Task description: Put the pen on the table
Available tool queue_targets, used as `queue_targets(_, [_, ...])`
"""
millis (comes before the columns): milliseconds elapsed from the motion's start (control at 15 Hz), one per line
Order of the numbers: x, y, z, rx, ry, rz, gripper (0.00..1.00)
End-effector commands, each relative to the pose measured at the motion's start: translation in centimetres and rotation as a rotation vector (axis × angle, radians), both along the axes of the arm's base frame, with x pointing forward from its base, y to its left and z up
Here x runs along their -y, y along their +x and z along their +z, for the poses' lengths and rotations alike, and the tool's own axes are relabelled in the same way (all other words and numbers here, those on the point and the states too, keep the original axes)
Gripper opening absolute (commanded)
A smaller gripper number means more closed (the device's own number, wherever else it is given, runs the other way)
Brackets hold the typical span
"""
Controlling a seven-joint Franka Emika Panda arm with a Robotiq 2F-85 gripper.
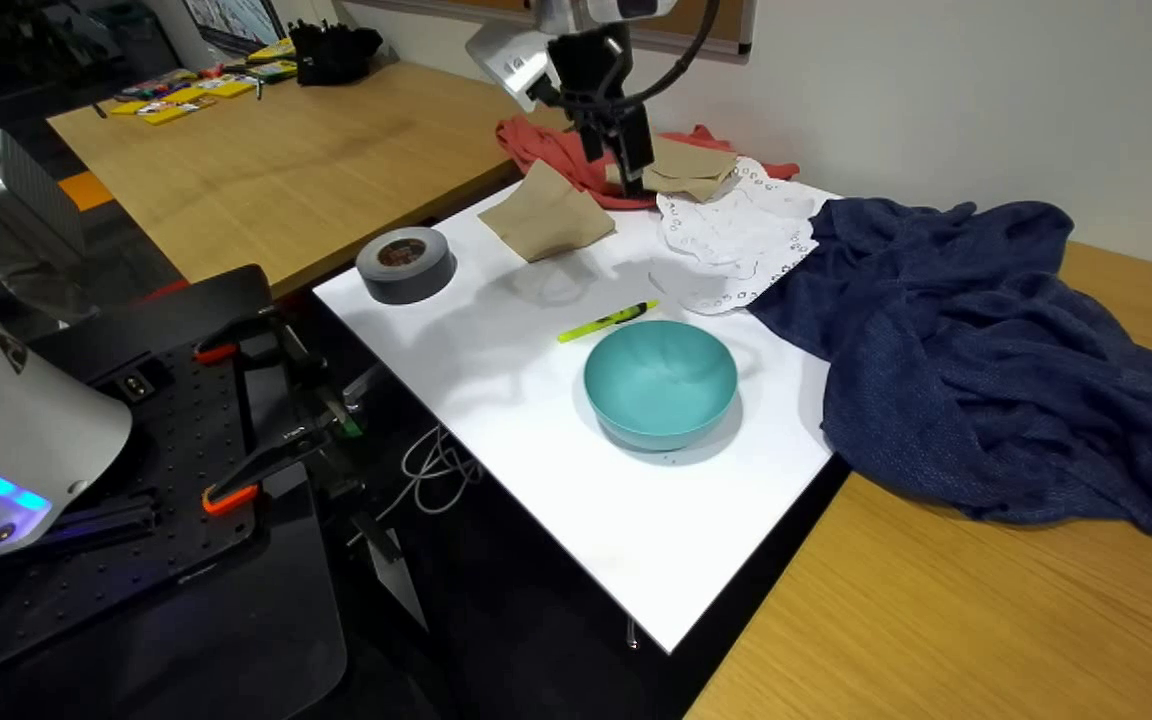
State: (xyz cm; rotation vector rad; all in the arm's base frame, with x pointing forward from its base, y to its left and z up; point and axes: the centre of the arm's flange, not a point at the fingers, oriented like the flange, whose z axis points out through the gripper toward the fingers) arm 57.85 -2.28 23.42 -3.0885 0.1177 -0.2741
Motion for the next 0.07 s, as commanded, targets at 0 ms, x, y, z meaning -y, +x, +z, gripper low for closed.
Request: queue_targets(0, [0.02, -0.17, 0.17, 0.001, 0.001, 0.003, 1.0])
